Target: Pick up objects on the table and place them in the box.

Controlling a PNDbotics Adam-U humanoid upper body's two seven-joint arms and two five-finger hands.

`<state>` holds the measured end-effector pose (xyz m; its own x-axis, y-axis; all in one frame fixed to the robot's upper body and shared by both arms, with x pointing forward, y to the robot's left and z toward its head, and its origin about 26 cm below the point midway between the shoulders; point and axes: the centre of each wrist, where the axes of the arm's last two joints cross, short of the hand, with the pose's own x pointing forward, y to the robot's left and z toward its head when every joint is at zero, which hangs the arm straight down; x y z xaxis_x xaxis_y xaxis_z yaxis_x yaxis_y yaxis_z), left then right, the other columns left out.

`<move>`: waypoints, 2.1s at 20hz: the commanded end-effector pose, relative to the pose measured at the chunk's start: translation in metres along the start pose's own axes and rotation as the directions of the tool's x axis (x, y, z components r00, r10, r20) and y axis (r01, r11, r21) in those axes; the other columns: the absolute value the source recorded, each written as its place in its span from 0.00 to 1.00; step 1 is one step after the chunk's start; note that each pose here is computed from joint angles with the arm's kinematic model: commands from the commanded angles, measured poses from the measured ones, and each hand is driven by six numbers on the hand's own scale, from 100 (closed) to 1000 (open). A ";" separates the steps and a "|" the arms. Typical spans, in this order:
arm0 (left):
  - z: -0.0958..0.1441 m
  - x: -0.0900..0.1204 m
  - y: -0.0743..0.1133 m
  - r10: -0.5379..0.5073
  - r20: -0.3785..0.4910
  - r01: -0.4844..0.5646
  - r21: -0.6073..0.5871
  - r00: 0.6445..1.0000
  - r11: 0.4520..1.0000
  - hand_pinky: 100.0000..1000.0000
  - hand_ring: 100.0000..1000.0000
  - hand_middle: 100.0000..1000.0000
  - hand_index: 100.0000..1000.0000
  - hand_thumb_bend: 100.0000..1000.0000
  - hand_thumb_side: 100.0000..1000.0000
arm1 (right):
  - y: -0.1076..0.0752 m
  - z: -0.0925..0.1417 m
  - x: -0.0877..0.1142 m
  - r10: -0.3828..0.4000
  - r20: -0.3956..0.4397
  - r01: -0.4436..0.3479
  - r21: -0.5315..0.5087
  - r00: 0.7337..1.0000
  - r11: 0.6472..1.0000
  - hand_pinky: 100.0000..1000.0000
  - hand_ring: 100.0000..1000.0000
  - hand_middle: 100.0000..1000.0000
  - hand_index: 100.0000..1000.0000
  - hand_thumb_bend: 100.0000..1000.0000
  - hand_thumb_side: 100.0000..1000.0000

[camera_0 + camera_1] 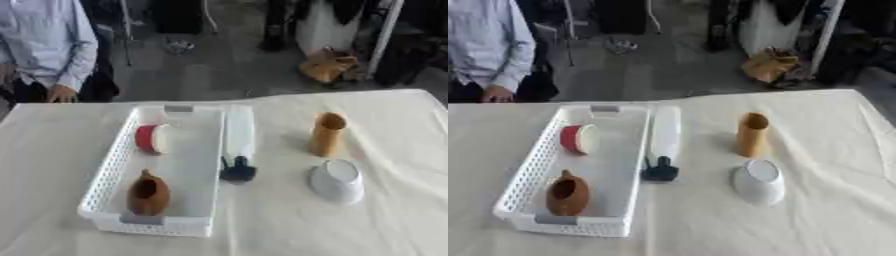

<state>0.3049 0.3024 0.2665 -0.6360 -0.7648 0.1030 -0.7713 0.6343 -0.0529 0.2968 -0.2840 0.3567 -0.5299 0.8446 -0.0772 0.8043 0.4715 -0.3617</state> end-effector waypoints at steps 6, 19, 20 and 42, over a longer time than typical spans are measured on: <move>-0.005 0.003 0.001 0.011 0.018 -0.011 -0.002 1.000 1.000 0.96 0.98 0.97 0.99 0.00 1.00 | 0.011 -0.033 0.007 0.164 0.122 -0.198 0.367 0.979 0.909 0.77 0.87 0.88 0.87 0.00 1.00; -0.004 0.004 0.000 0.021 0.011 -0.021 -0.015 1.000 1.000 0.96 0.98 0.97 0.99 0.00 1.00 | 0.088 -0.063 -0.024 0.097 0.179 -0.200 0.757 0.979 0.622 0.79 0.89 0.89 0.90 0.00 1.00; -0.003 0.004 0.000 0.023 0.011 -0.023 -0.016 1.000 1.000 0.96 0.98 0.97 0.99 0.00 1.00 | 0.097 -0.063 -0.026 0.090 0.170 -0.189 0.773 0.981 0.606 0.79 0.89 0.89 0.90 0.00 1.00; -0.001 0.006 -0.002 0.038 -0.007 -0.039 -0.020 0.999 0.999 0.96 0.97 0.95 0.97 0.00 1.00 | 0.188 -0.004 -0.068 0.173 0.059 -0.095 0.974 0.983 0.207 0.94 0.96 0.95 1.00 0.21 1.00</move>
<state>0.3058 0.2979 0.2614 -0.6580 -0.7417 0.1297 -0.7501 0.6608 -0.0270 0.4854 -0.2402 0.2842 -0.4355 0.8834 -0.1732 -0.0562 -0.2187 -0.9742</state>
